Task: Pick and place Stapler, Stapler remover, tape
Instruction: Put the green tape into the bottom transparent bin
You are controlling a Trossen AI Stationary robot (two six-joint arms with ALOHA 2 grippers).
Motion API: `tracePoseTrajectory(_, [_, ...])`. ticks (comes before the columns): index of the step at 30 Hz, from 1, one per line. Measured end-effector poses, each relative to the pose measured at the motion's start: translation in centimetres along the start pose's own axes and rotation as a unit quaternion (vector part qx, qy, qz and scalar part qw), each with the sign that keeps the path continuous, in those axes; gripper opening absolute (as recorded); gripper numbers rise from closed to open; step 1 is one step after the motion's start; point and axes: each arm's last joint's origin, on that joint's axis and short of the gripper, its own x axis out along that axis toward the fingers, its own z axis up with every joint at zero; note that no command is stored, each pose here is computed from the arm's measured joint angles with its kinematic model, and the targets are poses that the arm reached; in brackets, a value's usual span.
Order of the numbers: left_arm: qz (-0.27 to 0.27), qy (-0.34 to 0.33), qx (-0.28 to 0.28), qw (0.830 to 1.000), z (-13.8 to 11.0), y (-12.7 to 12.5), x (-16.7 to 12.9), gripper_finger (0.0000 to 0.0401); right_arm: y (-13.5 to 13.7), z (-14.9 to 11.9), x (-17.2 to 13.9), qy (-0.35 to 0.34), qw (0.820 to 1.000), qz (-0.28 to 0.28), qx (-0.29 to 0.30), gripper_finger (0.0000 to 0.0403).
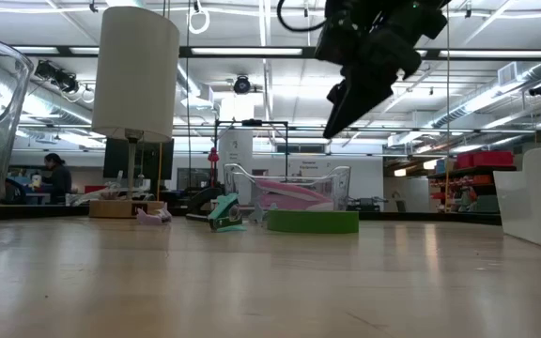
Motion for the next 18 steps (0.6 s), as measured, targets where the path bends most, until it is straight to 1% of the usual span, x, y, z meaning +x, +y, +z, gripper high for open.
tracePoseTrajectory(5, [0.012,0.002,-0.001,1.000,0.0,0.3,0.0,0.0006,-0.1,-0.6,2.3,0.037,0.999,0.002,-0.022,0.0225])
tracePoseTrajectory(9, [0.018,0.010,0.000,1.000,-0.2,0.5,0.0,0.0009,0.2,-1.1,4.2,0.065,0.996,0.013,-0.054,0.0263])
tracePoseTrajectory(13, [0.019,0.010,0.000,1.000,-0.2,0.5,0.0,0.0010,0.7,-1.5,5.7,0.088,0.992,0.025,-0.089,0.0281])
tracePoseTrajectory(18, [0.019,0.010,-0.002,1.000,-0.2,0.5,0.1,0.0006,0.8,-1.9,7.4,0.102,0.989,0.018,-0.110,0.0281])
